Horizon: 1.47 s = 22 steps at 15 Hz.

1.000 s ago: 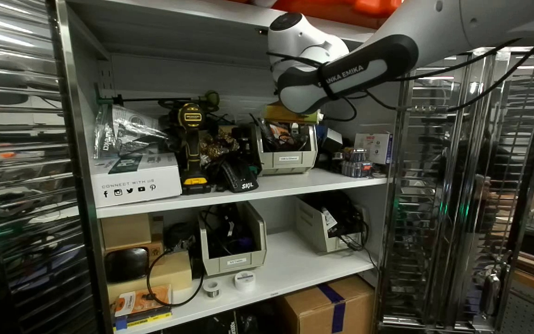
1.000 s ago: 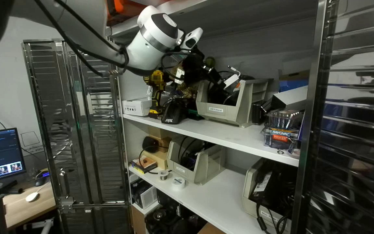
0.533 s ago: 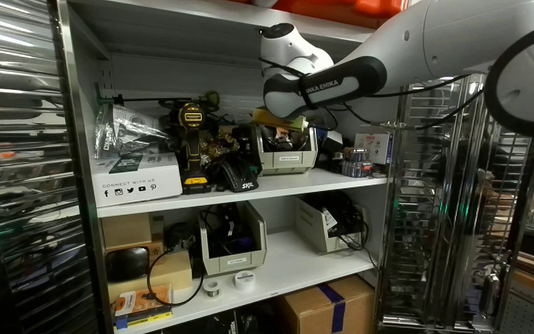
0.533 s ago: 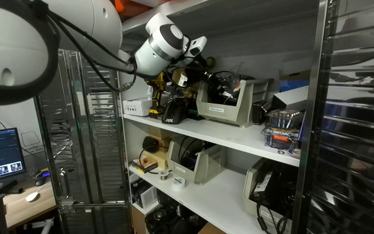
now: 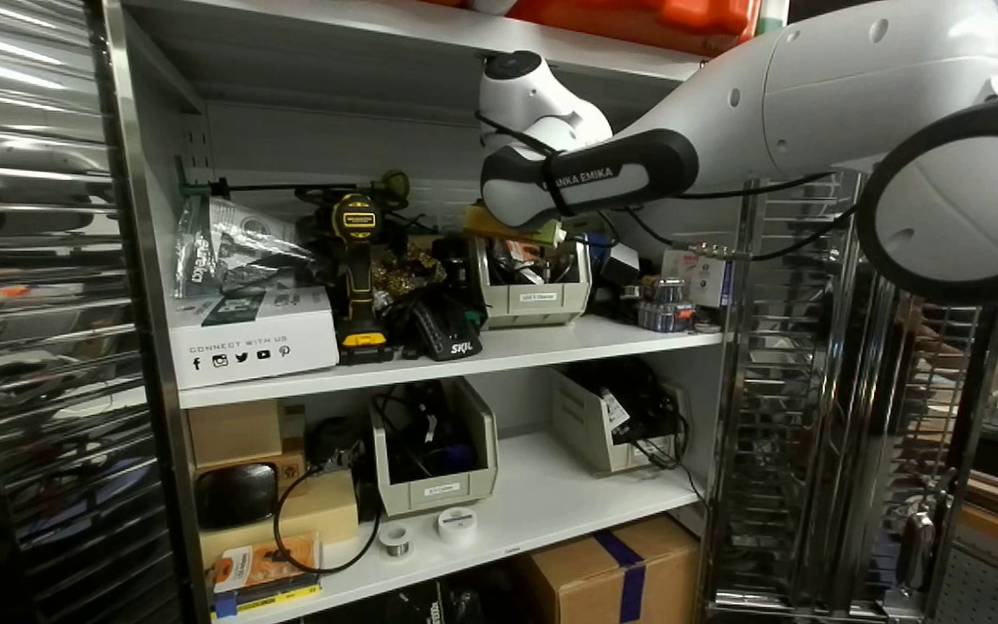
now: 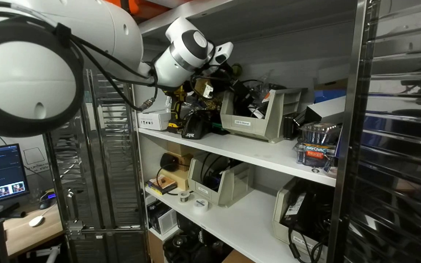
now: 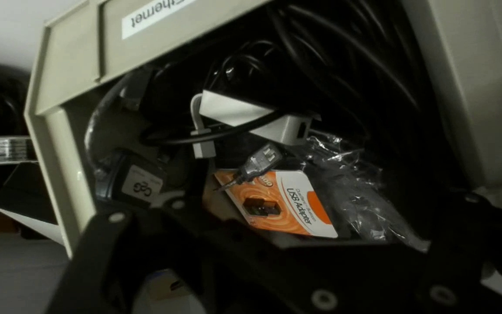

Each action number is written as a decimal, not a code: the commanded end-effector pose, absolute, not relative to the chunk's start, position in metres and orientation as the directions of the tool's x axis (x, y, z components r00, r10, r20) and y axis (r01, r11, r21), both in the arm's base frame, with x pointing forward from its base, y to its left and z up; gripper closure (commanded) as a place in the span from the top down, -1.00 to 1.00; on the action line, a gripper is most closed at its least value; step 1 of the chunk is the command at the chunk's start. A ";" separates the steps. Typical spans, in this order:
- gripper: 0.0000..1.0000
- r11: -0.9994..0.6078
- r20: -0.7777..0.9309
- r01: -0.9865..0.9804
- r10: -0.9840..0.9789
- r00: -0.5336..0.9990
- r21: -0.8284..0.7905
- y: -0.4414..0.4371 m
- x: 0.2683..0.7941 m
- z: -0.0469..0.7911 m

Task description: Pick the white object and put it in the box

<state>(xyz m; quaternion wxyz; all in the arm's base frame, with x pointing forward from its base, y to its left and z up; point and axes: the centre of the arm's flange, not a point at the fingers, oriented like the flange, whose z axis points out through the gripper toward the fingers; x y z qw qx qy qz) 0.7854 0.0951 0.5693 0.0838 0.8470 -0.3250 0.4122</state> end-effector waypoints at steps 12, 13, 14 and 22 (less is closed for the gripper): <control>1.00 -0.917 0.588 -0.394 -0.289 0.756 0.056 0.122 0.650 0.621; 1.00 -0.927 0.545 -0.369 -0.279 0.791 0.061 0.121 0.638 0.623; 1.00 -0.937 0.501 -0.343 -0.266 0.824 0.068 0.119 0.627 0.624; 1.00 -0.979 0.036 -0.160 -0.156 0.987 0.124 0.081 0.560 0.604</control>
